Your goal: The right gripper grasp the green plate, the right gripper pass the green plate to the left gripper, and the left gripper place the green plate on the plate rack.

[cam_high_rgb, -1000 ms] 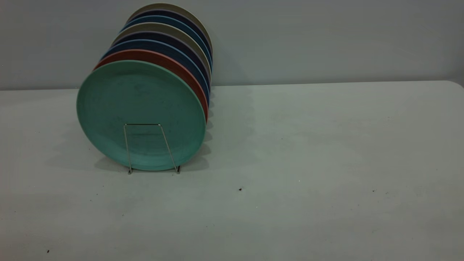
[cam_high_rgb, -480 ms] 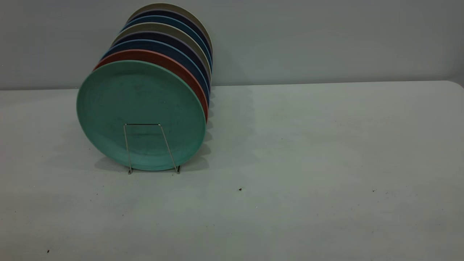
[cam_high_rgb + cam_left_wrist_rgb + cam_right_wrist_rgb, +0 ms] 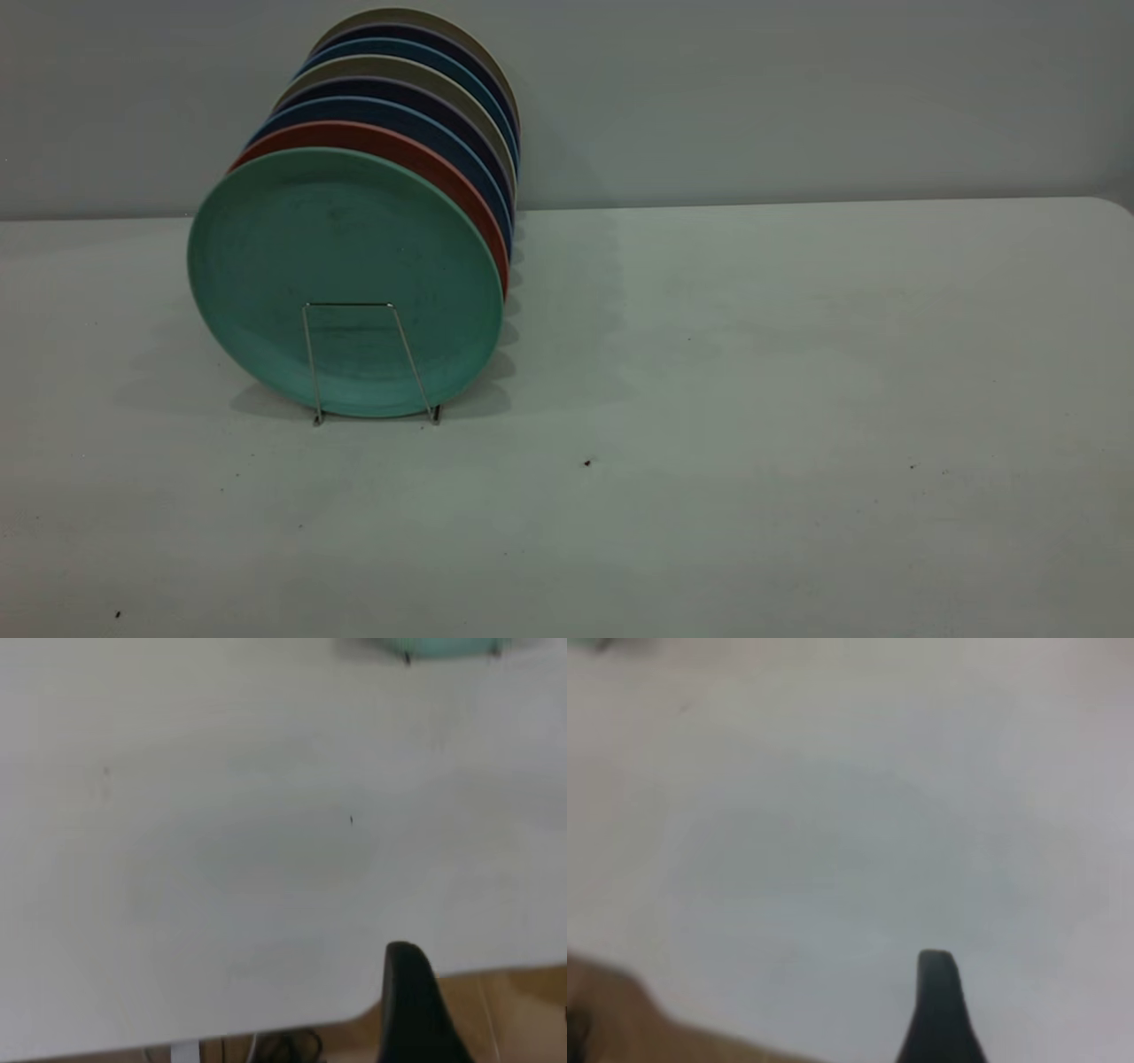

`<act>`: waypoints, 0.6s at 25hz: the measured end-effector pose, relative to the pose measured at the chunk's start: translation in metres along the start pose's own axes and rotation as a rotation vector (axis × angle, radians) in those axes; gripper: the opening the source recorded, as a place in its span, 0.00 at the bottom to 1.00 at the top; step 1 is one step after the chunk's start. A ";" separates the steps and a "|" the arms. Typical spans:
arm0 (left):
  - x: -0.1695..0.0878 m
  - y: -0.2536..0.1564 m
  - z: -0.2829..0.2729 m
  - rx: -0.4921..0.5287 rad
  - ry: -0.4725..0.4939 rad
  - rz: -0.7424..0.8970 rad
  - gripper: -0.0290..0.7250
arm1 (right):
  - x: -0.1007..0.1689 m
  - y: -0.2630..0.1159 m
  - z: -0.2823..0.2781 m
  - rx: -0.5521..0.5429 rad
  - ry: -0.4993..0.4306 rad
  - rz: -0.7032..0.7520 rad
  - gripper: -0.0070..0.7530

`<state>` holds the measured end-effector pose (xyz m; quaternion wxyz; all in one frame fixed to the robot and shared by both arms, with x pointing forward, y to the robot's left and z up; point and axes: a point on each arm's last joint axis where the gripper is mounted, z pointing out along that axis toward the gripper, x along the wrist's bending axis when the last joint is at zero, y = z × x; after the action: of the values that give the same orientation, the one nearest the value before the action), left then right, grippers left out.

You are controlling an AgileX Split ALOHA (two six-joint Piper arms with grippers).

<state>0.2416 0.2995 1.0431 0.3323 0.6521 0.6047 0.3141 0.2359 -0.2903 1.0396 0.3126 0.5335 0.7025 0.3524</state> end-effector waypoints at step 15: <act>0.000 -0.008 -0.010 -0.086 0.009 -0.003 0.62 | 0.002 -0.003 -0.004 -0.030 -0.060 0.035 0.76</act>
<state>0.2290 0.3000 1.0428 0.3577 0.6350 0.5931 0.3421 0.2307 -0.2900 1.0390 0.3353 0.5514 0.6778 0.3522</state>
